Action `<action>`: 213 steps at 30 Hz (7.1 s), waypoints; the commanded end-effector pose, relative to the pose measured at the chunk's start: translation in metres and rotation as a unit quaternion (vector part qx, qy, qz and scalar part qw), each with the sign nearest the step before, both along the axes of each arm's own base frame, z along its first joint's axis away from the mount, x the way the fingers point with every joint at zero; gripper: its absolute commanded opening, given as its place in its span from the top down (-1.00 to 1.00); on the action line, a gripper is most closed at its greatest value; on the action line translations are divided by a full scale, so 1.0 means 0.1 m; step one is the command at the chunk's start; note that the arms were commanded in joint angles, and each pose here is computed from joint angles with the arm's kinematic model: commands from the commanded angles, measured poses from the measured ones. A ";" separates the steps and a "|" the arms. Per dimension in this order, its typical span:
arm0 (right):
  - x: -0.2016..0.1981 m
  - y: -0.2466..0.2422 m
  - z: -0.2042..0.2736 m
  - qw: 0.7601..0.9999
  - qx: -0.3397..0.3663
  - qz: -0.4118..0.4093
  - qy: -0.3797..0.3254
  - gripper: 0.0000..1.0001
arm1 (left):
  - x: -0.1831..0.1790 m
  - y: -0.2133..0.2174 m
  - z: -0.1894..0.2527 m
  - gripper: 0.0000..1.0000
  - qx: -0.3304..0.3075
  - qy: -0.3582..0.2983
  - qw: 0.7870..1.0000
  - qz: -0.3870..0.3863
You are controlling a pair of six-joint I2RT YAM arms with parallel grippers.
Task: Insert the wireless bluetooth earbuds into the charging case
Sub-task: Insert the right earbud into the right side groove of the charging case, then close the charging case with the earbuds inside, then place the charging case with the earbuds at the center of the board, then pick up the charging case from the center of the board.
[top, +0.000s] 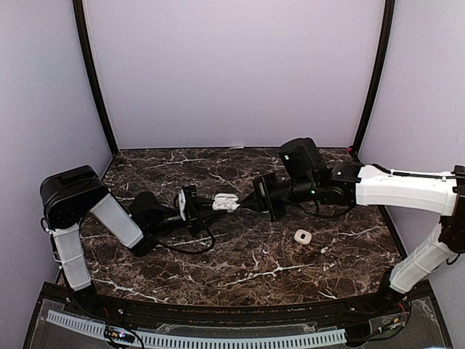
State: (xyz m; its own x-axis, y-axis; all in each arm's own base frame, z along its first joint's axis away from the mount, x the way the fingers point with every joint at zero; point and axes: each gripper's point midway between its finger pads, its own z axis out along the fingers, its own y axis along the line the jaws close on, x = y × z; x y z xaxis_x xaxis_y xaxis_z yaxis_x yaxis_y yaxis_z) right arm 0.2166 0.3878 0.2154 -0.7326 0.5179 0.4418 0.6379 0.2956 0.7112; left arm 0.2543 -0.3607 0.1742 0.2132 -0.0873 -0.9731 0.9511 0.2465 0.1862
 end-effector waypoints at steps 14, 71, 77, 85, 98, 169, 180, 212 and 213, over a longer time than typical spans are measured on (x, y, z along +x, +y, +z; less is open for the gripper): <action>0.10 0.05 -0.08 0.999 0.005 -0.037 0.009 1.00 | -0.25 0.01 0.55 1.00 -0.074 -0.139 0.987 -0.019; 0.20 -0.55 0.82 0.896 -0.018 0.024 -0.443 0.69 | -0.14 0.00 0.77 1.00 -0.098 -0.081 0.992 0.016; 0.18 -0.62 1.03 0.688 -0.170 0.166 -0.686 0.55 | -0.39 -0.10 0.53 1.00 0.004 -0.146 0.988 -0.049; 0.21 -0.45 0.80 0.586 -0.216 0.325 -0.710 0.75 | -0.33 -0.21 0.08 1.00 0.204 -0.226 0.952 -0.029; 0.43 -0.36 0.45 0.575 -0.235 0.324 -0.714 0.88 | 0.70 0.48 0.56 1.00 -0.025 0.169 0.956 0.238; 0.20 -1.61 -1.59 0.795 -0.299 0.389 -0.358 -0.26 | 0.90 0.55 -0.39 -0.88 0.181 0.466 0.840 0.211; 0.21 -1.79 -1.57 0.773 -0.353 0.399 -0.344 -0.43 | 0.77 0.17 -0.29 -0.81 0.186 0.453 0.863 0.125; 0.19 -1.64 -1.88 0.671 -0.476 0.480 -0.305 0.00 | 0.95 0.46 -0.34 -0.98 0.174 0.455 0.842 0.232; 0.18 -1.63 -1.88 0.670 -0.475 0.482 -0.306 -0.02 | 0.96 0.47 -0.35 -0.98 0.175 0.456 0.840 0.236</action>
State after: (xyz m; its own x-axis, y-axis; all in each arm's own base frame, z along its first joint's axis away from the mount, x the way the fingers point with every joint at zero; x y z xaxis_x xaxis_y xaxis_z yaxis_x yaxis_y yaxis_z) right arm 0.2304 0.2202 0.0222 -0.8341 -0.4809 -0.2702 -0.4933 0.8695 -0.0247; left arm 0.3531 -0.3214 0.1270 -0.7092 0.1387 -0.6912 0.5605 0.7056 -0.4335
